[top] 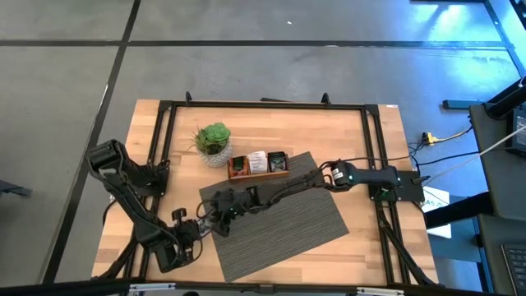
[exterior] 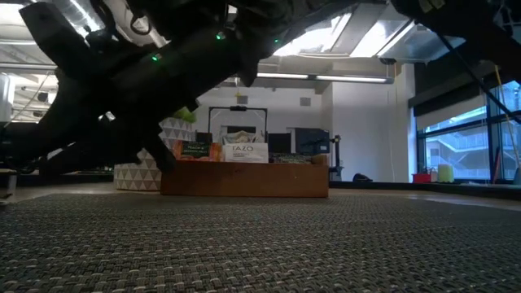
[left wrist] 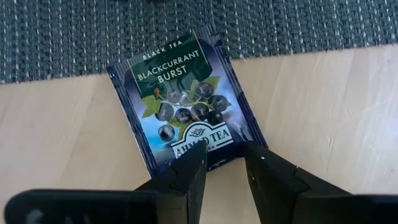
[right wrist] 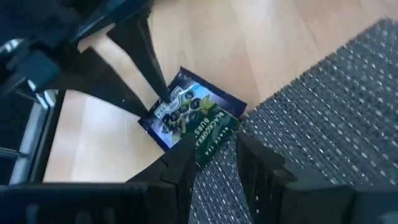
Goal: Pick & Place Tea
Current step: Put the black tea bag into the right slot of the wooden organizer
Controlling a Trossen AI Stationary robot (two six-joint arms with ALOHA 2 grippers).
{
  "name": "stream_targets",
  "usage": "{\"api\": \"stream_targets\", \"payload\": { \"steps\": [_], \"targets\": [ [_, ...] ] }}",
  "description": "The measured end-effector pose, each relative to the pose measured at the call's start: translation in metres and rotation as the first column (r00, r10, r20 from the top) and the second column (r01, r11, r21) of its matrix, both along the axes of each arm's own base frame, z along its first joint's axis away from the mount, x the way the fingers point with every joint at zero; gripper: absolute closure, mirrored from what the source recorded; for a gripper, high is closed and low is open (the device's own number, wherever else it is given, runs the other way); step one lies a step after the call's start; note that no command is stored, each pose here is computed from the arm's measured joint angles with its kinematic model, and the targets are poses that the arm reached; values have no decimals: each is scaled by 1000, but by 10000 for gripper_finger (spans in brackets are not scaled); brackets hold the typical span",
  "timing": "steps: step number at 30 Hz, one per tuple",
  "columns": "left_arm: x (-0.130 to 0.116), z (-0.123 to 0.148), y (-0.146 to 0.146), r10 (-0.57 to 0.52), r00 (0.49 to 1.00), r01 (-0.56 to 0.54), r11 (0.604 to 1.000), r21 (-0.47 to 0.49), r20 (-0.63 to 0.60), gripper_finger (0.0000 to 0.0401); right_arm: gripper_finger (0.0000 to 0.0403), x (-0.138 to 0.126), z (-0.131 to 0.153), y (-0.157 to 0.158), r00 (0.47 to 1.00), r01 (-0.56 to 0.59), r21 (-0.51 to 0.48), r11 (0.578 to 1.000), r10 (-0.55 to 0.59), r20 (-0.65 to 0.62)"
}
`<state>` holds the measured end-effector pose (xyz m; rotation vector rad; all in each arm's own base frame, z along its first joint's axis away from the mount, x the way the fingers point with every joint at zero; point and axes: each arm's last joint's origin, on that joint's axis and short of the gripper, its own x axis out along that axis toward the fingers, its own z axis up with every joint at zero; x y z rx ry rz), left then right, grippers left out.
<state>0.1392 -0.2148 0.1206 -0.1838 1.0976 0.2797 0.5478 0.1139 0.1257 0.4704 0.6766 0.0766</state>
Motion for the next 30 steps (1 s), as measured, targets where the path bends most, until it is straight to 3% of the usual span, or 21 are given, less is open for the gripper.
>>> {"api": "stream_targets", "payload": {
  "steps": [10, 18, 24, 27, 30],
  "targets": [
    [1, 0, 0, 3, 1000, -3, 1000, 12, 27, 292, 278, 1, -5, 2, 999, -35, -3, 999, 35, 4],
    [3, 1, 1, -25, 999, 23, 999, 43, 41, 292, 202, 1, -5, 3, 1000, -2, 47, 999, 3, -5],
    [6, 1, 3, -13, 999, 11, 999, 44, 41, 292, 163, -2, -7, 8, 997, -70, 46, 997, 71, -19],
    [7, 1, 4, -10, 999, 9, 999, 43, 42, 292, 161, -3, -10, 9, 999, 17, 30, 999, -15, -47],
    [7, 1, 4, -10, 999, 8, 999, 44, 42, 292, 166, -5, -12, 7, 997, 29, 31, 999, -27, -71]
  ]
}}
